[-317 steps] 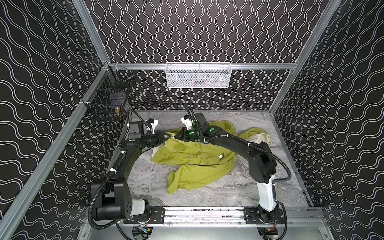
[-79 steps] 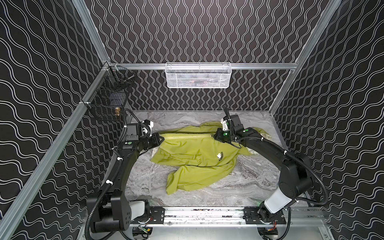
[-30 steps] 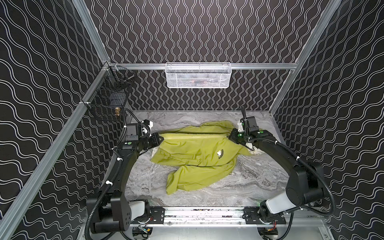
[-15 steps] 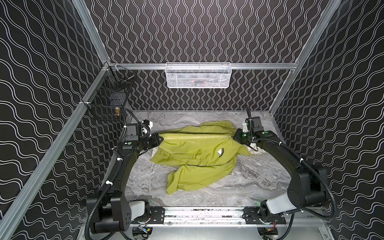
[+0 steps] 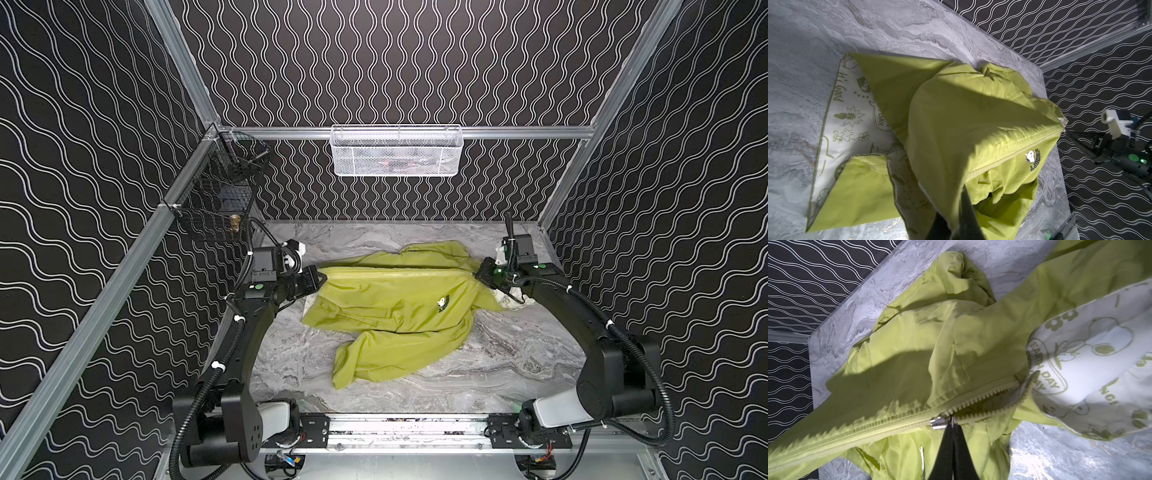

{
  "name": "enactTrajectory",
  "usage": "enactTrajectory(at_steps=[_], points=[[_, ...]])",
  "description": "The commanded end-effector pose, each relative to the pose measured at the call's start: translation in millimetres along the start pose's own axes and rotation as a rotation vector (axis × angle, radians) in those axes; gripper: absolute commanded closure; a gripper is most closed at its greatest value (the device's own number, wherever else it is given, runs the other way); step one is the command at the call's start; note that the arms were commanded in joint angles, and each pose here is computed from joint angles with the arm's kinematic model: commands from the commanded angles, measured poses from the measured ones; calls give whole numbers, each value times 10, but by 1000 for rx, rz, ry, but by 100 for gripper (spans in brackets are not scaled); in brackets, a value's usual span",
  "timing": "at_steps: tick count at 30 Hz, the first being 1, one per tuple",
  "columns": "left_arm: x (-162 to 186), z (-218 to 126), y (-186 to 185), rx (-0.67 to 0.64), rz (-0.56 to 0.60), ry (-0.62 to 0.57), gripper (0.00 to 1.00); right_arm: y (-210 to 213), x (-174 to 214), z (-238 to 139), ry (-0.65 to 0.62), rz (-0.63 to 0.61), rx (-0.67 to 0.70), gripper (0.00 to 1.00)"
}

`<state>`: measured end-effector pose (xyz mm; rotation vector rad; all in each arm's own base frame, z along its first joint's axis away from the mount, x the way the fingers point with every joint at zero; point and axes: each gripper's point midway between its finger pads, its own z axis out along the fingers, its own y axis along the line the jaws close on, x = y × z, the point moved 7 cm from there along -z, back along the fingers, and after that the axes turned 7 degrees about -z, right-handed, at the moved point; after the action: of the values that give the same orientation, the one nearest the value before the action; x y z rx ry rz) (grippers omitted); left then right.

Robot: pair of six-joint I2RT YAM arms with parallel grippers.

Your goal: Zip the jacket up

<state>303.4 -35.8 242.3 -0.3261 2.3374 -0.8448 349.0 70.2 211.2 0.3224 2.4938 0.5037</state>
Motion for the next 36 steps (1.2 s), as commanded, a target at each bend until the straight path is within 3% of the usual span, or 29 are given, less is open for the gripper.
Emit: enactTrajectory(at_steps=[1,36], points=[[-29,-26,-3,-9,21,-23,100,-77,-32,-38,-22,-4,41,100],[-50,-17,18,-8,20,-26,100,-641,-107,-132,-37,87,153,100]])
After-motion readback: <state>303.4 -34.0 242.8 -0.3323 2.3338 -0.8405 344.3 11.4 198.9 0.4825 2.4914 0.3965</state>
